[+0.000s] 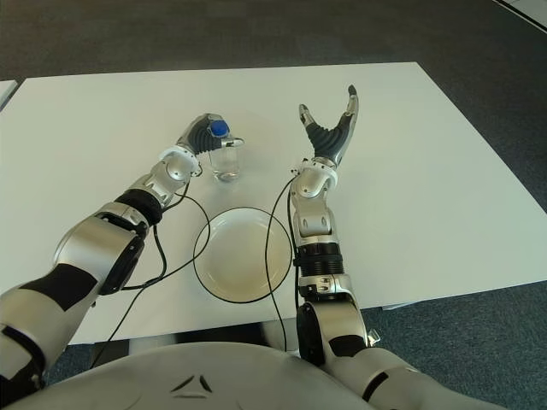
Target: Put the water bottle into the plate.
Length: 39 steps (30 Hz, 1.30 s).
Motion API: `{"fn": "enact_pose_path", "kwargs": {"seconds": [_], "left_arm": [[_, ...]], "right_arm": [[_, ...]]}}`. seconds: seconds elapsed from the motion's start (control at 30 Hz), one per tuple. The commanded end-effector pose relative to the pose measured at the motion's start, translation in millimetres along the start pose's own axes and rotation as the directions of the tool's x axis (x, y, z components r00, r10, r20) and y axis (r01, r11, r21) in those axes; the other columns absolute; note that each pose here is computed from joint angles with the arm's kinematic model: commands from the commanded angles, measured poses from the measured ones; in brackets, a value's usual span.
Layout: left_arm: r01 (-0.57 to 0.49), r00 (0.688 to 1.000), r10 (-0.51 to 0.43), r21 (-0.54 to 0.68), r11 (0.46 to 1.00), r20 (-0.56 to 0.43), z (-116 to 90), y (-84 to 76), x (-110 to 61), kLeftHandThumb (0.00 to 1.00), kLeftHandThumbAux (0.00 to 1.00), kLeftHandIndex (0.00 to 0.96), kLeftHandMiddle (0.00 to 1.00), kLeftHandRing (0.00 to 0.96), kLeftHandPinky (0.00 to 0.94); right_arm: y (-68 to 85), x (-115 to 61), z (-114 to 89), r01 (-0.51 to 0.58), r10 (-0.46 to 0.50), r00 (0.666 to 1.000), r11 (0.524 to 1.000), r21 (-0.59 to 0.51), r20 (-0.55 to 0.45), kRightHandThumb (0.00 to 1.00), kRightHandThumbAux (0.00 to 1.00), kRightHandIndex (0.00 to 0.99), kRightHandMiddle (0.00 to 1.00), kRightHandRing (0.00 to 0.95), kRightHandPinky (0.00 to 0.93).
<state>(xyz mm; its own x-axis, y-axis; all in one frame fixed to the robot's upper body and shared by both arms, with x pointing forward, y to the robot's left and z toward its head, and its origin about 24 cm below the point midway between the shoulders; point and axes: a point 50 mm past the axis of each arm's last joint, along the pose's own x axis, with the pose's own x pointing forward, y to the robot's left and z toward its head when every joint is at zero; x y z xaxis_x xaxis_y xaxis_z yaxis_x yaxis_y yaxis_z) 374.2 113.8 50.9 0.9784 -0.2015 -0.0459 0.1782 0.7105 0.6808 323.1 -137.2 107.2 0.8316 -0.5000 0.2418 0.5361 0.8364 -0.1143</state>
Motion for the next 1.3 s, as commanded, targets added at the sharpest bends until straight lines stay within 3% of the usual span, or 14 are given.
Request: {"fn": "enact_pose_path", "kwargs": {"seconds": [0.03, 0.7, 0.93, 1.3], "left_arm": [[0.011, 1.000, -0.011, -0.017, 1.000, -0.009, -5, -0.3, -2.3, 0.749, 0.699, 0.442, 0.912, 0.892, 0.868], [-0.069, 0.994, 0.074, -0.070, 0.995, 0.075, 5, 24.5, 1.9, 0.749, 0.699, 0.442, 0.911, 0.894, 0.874], [-0.120, 0.973, 0.134, -0.087, 0.989, 0.187, 20, 40.8, 3.1, 0.749, 0.699, 0.442, 0.911, 0.895, 0.873], [-0.144, 0.941, 0.173, -0.117, 0.983, 0.290, 31, 48.9, -2.9, 0.749, 0.699, 0.442, 0.907, 0.894, 0.867]], "right_arm": [[-0.9, -2.5, -5, 0.002, -0.002, 1.000, 1.000, 0.002, -0.019, 0.318, 0.783, 0.042, 0.000, 0.000, 0.000], [-0.6, -1.9, -5, 0.000, 0.000, 1.000, 1.000, 0.011, -0.030, 0.318, 0.781, 0.053, 0.000, 0.000, 0.000], [0.2, -1.5, -5, 0.005, -0.005, 1.000, 1.000, 0.007, -0.026, 0.334, 0.778, 0.064, 0.000, 0.000, 0.000], [1.9, -3.2, -4, 0.002, -0.002, 1.000, 1.000, 0.016, -0.031, 0.342, 0.786, 0.064, 0.000, 0.000, 0.000]]}}
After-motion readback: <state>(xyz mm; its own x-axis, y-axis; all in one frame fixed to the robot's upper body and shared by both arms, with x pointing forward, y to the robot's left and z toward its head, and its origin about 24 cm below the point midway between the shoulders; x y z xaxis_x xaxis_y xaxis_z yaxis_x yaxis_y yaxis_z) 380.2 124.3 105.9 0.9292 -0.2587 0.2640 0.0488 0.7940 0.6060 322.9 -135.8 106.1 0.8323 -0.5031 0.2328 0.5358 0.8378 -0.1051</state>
